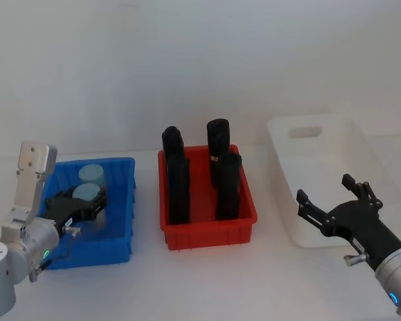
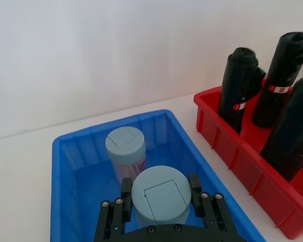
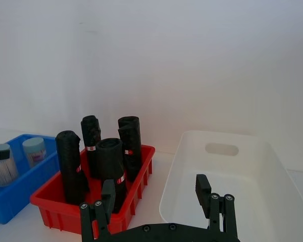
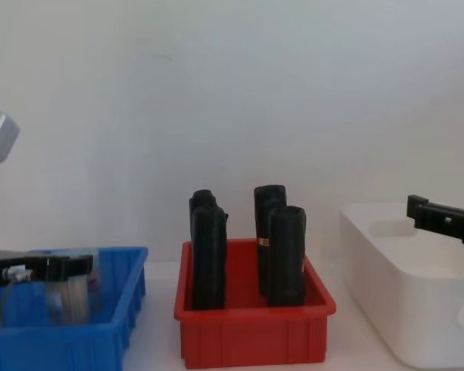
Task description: Pick the cotton swabs from the blue box and place them into the white box.
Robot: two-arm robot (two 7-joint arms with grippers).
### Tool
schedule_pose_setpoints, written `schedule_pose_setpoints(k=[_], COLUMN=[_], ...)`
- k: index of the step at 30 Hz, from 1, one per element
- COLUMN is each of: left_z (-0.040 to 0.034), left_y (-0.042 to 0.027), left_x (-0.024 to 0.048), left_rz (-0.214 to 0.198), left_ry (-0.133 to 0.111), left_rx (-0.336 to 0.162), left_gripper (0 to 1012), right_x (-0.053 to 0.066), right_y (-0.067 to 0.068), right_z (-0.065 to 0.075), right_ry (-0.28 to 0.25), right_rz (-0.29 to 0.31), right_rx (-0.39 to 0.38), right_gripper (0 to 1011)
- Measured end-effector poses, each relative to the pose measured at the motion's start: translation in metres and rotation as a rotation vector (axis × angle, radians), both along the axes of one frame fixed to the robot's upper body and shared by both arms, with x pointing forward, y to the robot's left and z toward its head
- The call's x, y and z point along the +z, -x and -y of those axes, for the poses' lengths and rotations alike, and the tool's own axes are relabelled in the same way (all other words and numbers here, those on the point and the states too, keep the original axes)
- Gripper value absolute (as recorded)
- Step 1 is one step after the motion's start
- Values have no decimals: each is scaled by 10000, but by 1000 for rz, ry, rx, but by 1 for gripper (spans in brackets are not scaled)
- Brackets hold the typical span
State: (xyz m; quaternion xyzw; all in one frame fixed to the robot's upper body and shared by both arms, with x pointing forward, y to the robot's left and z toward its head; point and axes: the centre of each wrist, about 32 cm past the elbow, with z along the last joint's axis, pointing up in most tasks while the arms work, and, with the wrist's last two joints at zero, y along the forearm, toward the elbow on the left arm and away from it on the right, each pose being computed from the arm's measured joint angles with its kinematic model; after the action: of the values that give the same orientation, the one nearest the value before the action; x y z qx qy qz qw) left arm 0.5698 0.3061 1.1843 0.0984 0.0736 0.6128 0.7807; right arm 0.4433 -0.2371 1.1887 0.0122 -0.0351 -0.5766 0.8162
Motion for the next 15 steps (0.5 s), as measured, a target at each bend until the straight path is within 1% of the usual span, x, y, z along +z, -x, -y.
schedule_pose_setpoints(k=[4,6,7,9,10,12,13,14,15], left_z=[17,34,44,57,73,88,104,116,132], left_y=[17,34,45,56,70,84,97,106,119], left_x=[104,192,249,307,374,431,487,525,577], left_rz=[20,34,42,52,63,69,76,82,87], left_ry=[-7,-12,-16,-19,-22,-26,-29,-31,-35], left_rx=[-24,-47,-63,-79,-97,-116,-134,-144,-163], left_gripper=[670,670,670,670,670,670,670,670,670], right_x=[0,0,0,0,0,0,0,0,0], right_y=[0,0,0,0,0,0,0,0,0], right_z=[0,0,0,0,0,0,0,0,0], right_ry=[0,0,0,0,0,0,0,0,0], right_rz=[0,0,0,0,0,0,0,0,0], right_rx=[0,0,0,0,0,0,0,0,0], right_gripper=[1002,1002,1002,1002,1002,1002,1002,1002,1002])
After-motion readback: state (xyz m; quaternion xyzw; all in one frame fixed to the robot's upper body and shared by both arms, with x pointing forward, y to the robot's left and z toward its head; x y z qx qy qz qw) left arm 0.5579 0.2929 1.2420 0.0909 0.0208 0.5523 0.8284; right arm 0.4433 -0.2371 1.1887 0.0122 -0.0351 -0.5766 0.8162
